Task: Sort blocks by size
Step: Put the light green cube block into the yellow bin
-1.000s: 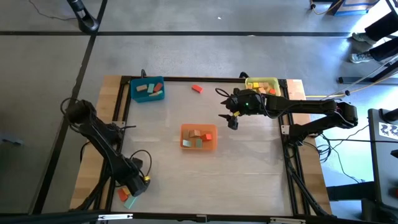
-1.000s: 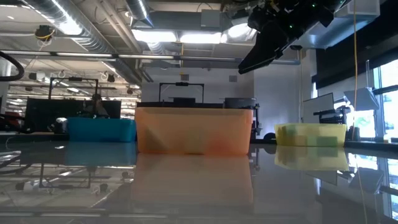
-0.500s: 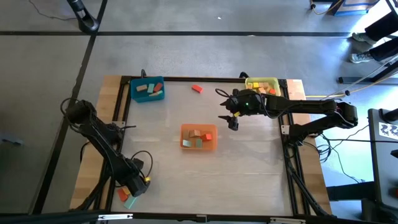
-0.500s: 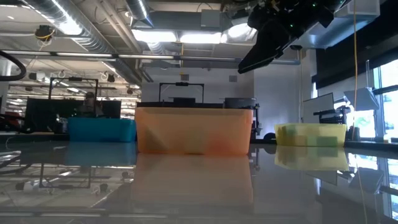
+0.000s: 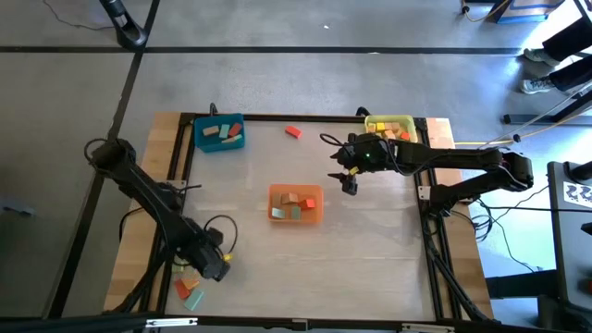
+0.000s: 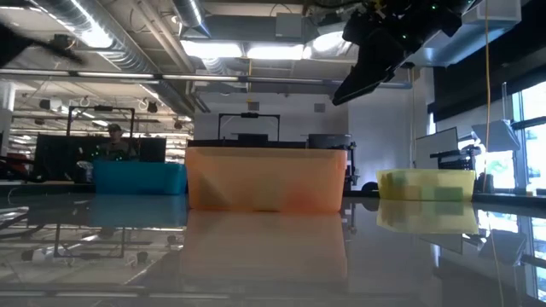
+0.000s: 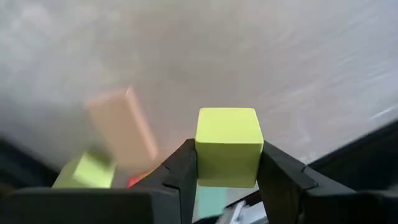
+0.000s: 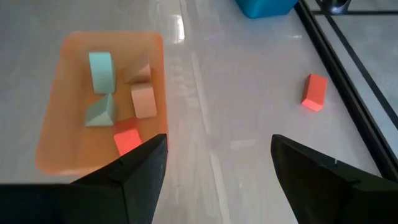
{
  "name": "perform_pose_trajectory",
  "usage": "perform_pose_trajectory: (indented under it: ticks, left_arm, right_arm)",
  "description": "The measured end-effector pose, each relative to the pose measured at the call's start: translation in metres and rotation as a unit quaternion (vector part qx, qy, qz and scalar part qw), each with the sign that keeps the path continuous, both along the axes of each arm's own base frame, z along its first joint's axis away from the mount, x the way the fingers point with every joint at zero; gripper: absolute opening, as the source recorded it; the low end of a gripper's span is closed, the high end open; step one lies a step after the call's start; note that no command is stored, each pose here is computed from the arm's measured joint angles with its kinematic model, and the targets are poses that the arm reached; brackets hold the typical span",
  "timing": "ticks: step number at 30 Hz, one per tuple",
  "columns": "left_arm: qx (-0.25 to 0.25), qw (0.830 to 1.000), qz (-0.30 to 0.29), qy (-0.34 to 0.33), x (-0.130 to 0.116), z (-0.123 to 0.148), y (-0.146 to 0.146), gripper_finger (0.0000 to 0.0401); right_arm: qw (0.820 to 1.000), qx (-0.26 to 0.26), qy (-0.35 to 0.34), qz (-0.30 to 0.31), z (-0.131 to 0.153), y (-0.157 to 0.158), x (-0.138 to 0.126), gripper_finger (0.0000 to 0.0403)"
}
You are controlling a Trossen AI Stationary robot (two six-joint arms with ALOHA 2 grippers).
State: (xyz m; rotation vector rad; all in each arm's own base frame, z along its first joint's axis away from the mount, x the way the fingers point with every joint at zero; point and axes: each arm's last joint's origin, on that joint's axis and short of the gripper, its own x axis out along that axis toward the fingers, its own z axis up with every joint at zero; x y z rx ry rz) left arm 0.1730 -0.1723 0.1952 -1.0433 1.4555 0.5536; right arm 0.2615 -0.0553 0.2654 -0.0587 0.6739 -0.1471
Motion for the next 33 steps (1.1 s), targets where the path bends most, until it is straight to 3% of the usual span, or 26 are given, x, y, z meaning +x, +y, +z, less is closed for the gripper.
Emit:
perform_pose_trajectory:
  ticks: [8,18,22,29,33]
  left_arm:
    - [0.038,0.99,-0.034,-0.135,0.016,0.029,0.04,0.0126]
    - [0.115,0.96,-0.067,-0.246,0.042,0.047,0.087,0.0126]
    - [0.131,0.936,-0.086,-0.315,0.058,0.055,0.106,0.0122]
    - [0.184,0.884,-0.098,-0.418,0.078,0.071,0.133,0.0122]
    - [0.207,0.865,-0.09,-0.448,0.084,0.077,0.145,0.0122]
  right_arm:
    - [1.0,0.003,-0.004,0.004,0.001,0.0,-0.001,0.0285]
    - [0.998,0.017,-0.048,0.028,0.006,0.001,0.007,0.0285]
    - [0.994,0.008,-0.09,0.064,0.005,0.006,0.022,0.0285]
    - [0.975,-0.075,-0.134,0.16,-0.014,0.031,0.058,0.0285]
    - [0.958,-0.119,-0.167,0.199,-0.025,0.047,0.075,0.0285]
